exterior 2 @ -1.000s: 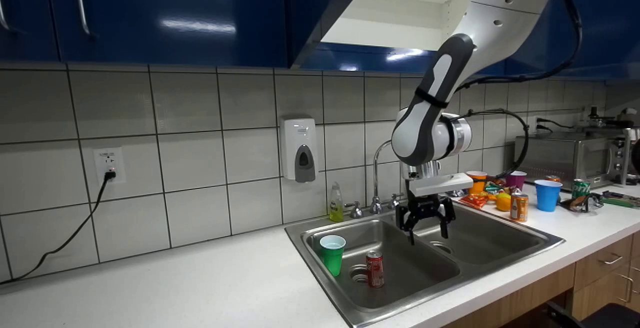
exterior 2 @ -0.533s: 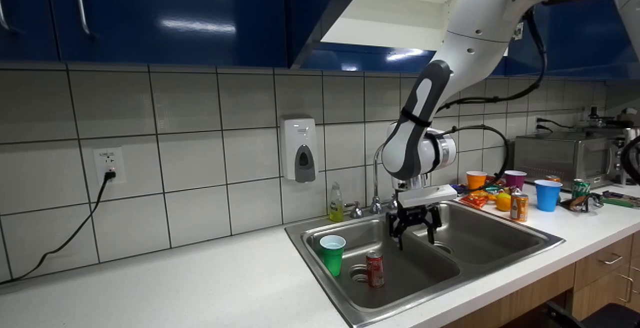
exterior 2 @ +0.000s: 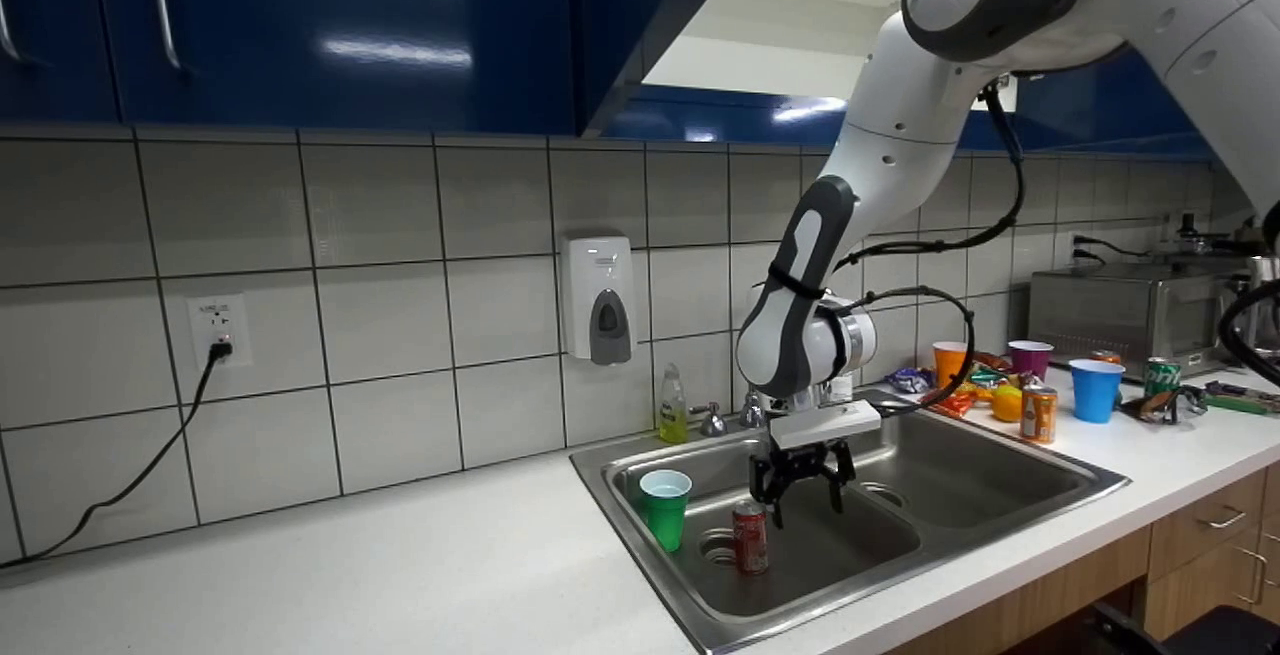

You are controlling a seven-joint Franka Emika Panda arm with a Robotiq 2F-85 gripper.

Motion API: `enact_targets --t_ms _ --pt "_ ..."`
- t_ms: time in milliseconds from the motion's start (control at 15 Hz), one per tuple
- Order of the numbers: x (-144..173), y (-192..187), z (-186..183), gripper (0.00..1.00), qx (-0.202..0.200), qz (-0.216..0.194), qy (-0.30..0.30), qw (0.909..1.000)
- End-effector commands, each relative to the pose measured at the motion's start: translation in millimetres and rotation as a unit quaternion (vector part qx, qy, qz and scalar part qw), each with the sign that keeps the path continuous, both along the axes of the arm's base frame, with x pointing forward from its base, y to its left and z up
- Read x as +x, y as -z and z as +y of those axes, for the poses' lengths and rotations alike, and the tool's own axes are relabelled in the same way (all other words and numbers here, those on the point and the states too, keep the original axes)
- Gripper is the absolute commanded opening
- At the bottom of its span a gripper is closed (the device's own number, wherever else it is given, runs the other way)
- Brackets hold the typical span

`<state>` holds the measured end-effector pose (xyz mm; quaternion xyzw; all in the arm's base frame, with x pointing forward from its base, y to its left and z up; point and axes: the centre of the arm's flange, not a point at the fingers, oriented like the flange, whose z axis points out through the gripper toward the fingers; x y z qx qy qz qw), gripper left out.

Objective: Put the Cola can in the open cabinet

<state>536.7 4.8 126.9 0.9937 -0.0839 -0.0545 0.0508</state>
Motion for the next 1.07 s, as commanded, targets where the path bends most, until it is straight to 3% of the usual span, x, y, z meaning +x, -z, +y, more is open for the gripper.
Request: enact_targets --t_ms 0,1000 --pt "19 21 7 1.00 -0.005 -0.004 0.005 1.0000" --pt "21 78 4 1.00 -0.019 -0.002 0.018 0.9997"
